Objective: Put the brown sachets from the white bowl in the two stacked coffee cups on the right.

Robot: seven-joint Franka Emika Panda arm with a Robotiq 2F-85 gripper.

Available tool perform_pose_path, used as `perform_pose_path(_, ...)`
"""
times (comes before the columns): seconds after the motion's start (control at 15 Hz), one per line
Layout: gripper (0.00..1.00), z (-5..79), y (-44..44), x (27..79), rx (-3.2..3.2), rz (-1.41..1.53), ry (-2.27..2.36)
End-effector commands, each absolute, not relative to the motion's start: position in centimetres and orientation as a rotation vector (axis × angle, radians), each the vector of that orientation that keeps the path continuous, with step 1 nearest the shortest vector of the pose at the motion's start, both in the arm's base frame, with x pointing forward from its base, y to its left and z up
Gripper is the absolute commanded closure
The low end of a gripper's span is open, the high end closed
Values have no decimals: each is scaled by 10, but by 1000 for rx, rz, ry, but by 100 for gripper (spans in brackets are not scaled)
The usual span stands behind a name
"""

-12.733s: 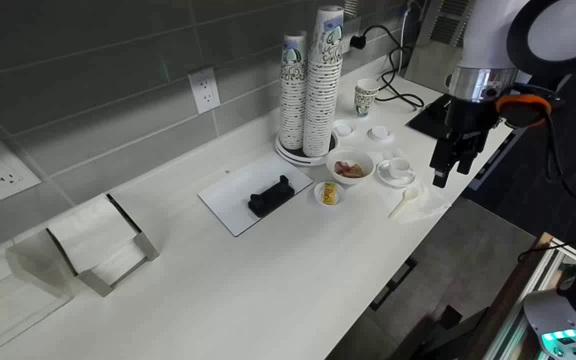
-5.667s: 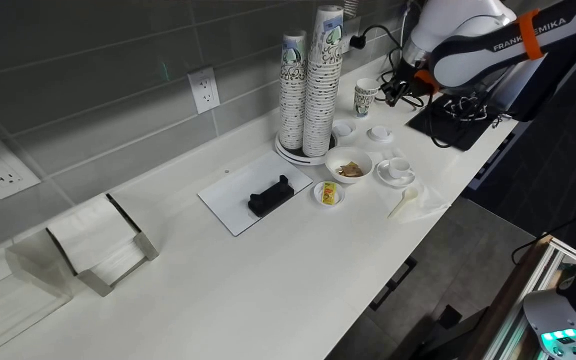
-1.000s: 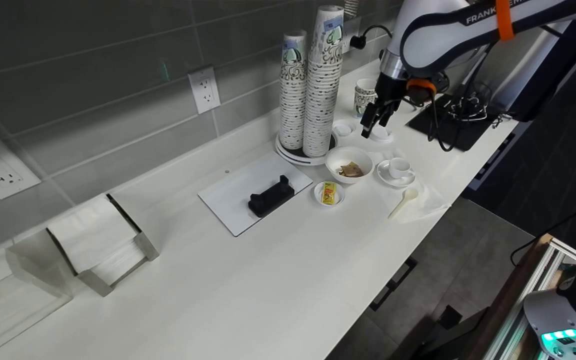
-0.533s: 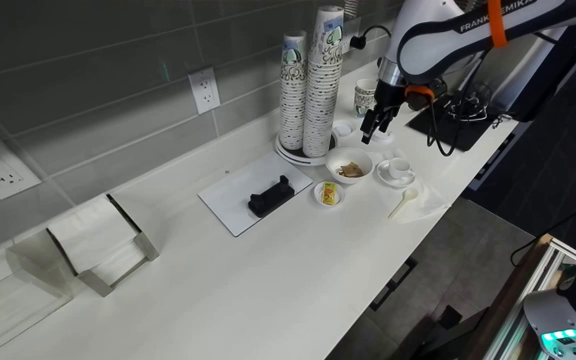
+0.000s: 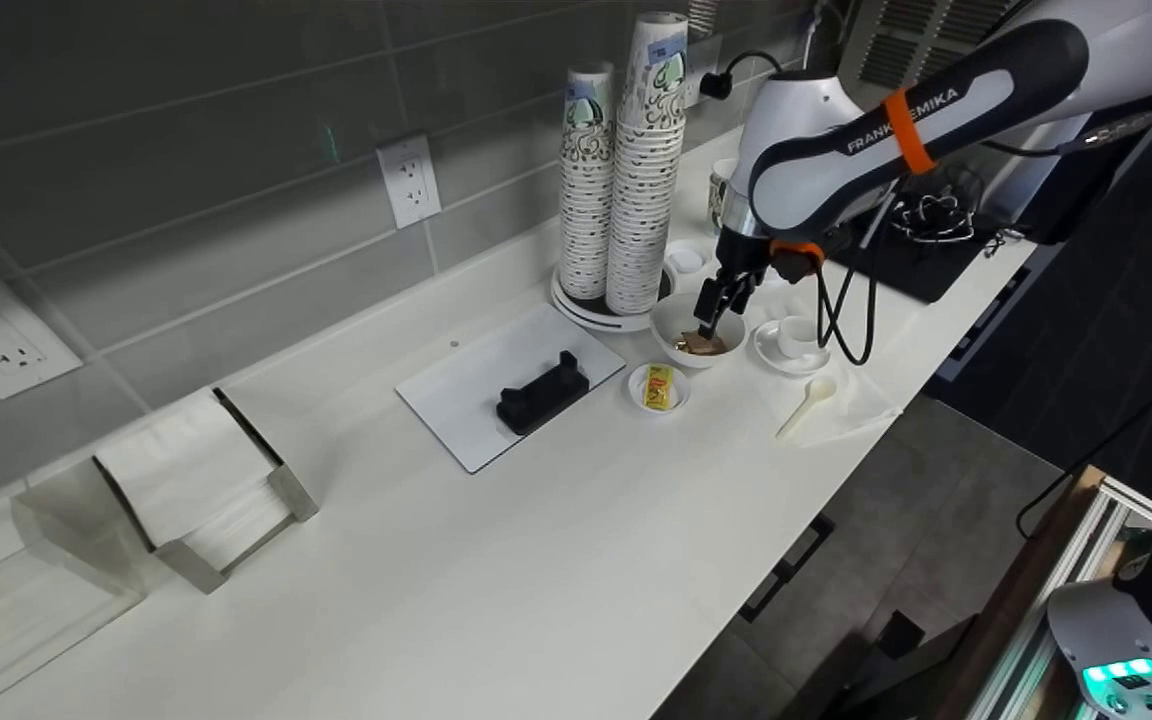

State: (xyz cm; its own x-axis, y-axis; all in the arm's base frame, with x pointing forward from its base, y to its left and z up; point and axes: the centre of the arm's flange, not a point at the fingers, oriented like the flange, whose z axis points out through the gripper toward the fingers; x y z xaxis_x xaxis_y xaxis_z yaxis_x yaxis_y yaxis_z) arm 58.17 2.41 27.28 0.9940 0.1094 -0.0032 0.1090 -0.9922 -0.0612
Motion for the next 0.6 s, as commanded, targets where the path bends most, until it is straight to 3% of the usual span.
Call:
perform_pose_path(0.0,0,258,34,591,-3067,-40,-172)
perform_pose_path(0.13,0,252,37,592,-3071,-47,-178)
perform_pose_path(0.33,25,243,39,594,-3083,-91,-192)
perform_pose_path(0.53,38,235,41,596,-3080,-139,-213)
